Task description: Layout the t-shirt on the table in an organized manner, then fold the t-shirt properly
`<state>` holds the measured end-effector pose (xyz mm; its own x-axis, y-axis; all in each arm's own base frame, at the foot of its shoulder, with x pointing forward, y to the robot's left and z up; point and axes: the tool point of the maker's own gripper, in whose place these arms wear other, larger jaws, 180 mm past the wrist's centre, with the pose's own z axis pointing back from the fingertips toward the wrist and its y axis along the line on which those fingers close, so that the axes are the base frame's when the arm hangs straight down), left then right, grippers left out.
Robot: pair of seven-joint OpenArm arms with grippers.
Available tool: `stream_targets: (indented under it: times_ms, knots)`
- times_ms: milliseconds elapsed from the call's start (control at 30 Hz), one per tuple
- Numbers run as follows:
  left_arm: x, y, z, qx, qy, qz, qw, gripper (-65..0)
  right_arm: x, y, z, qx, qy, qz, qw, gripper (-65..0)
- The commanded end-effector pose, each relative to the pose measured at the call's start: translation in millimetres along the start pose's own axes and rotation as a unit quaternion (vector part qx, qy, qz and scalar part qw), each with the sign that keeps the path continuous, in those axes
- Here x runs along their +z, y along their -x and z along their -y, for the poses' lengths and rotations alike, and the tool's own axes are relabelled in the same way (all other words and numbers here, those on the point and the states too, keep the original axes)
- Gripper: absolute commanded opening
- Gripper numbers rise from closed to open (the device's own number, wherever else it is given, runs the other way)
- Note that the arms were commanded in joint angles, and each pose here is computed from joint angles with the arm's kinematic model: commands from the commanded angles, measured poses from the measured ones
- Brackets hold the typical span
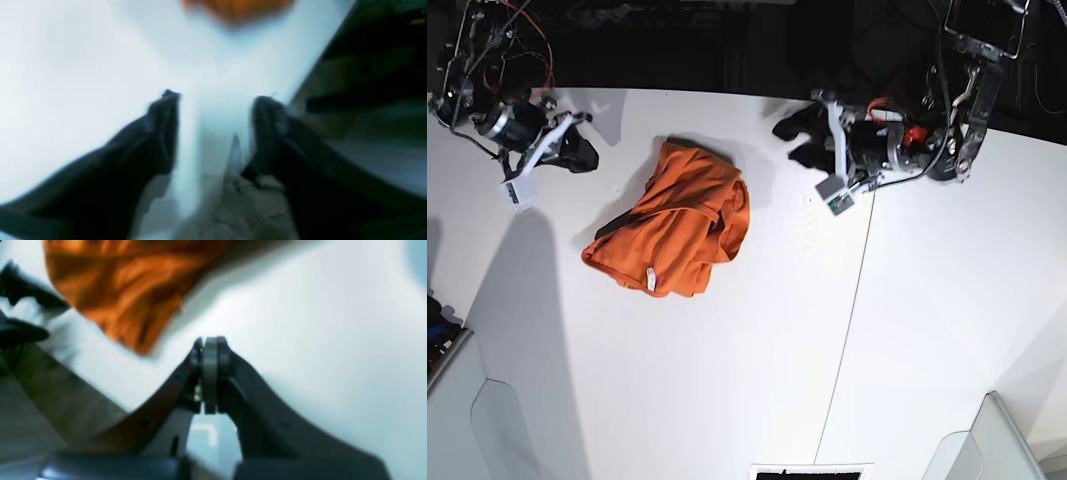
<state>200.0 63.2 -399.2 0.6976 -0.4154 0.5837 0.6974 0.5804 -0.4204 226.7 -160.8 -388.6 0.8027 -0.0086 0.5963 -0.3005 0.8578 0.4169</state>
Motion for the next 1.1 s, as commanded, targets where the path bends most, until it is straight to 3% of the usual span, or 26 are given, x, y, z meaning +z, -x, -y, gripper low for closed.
stream_targets:
  times_ms: [0,267,433,533,667,867,967,1067]
  knots:
    - [11,2,9,-0.011,0.002,0.007,1.0,-37.1,9,0,-2,0.008,-0.006,0.005,0.9999,-65.0]
    - [48,73,75,0.026,0.004,-0.02,0.999,-39.1,38,68,-8,0.006,0.003,-0.076,0.9971,-65.0]
    - [47,129,64,0.025,-0.051,-0.071,0.996,-41.1,46,119,-18,-0.014,-0.001,-0.137,0.9904,-65.0]
    - [44,166,47,0.044,-0.074,-0.099,0.991,-50.5,44,161,-32,-0.02,-0.016,-0.193,0.9809,-65.0]
    - [35,220,34,0.079,-0.08,-0.149,0.982,-65.0,38,231,-59,-0.021,-0.053,-0.293,0.9543,-65.0]
    - [17,309,45,0.111,-0.03,-0.284,0.952,-65.0,38,324,-90,0.0,-0.102,-0.426,0.8991,-65.0]
    - [12,344,42,0.125,-0.047,-0.347,0.928,-65.0,38,351,-86,0.033,-0.101,-0.475,0.8735,-65.0]
    - [-1,356,42,0.118,-0.041,-0.386,0.914,-65.0,33,360,-75,0.068,-0.089,-0.505,0.856,-65.0]
